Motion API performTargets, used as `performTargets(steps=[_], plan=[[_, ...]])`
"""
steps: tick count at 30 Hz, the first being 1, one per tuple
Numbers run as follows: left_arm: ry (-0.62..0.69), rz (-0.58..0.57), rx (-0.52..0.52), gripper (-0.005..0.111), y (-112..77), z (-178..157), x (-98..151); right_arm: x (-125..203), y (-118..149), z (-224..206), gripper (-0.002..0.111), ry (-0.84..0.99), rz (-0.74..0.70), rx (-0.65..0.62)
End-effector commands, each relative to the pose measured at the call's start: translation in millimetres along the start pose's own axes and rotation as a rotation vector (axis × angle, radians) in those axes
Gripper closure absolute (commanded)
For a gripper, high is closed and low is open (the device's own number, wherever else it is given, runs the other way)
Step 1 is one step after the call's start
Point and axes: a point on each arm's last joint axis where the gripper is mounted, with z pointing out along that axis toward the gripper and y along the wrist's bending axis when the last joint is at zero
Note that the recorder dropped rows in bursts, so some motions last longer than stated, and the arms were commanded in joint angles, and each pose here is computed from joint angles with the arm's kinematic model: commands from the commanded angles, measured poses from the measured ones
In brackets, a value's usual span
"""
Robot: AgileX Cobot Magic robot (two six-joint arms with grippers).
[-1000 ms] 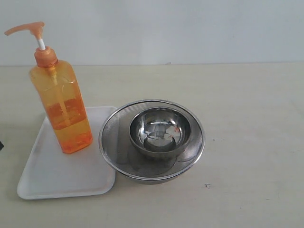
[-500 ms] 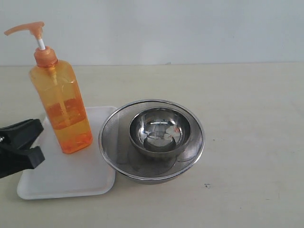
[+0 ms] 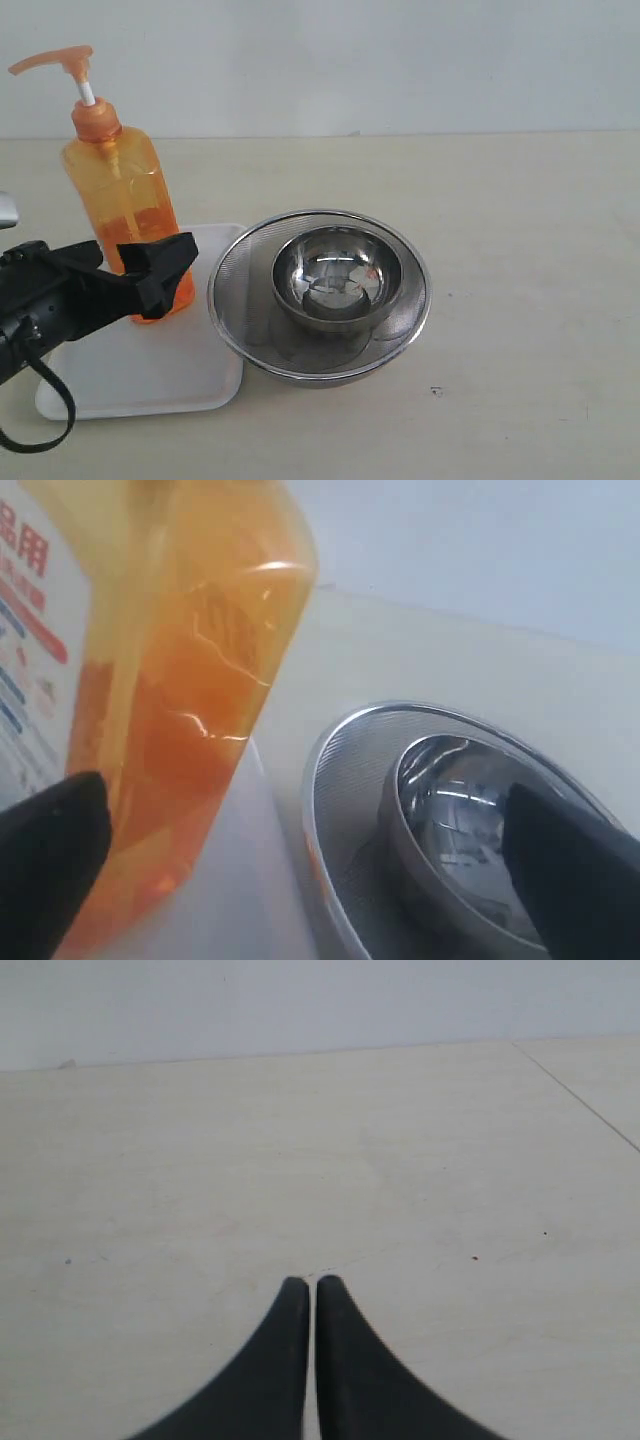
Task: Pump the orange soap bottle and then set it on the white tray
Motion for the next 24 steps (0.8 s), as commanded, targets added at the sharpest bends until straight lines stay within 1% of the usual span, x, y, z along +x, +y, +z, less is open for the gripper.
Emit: performTargets(steps=[1, 7, 15, 21, 24], plan=[[-0.036, 0.008, -0.023, -0.003, -1.8, 16, -4, -1, 0, 0, 0.108, -0.015, -0.011, 0.003], [-0.075, 0.025, -0.169, -0.003, 9.0, 30, -5, -1, 0, 0, 0.108, -0.015, -0.011, 0.003], [-0.163, 0.058, -0.194, -0.003, 11.1, 32, -11, -1, 0, 0, 0.108, -0.015, -0.011, 0.003], [-0.17, 0.084, -0.29, -0.003, 19.2, 30, -12, -1, 0, 0, 0.108, -0.015, -0.009, 0.003], [-0.168, 0.086, -0.318, -0.003, 21.6, 29, -12, -1, 0, 0, 0.108, -0.015, -0.009, 0.003]])
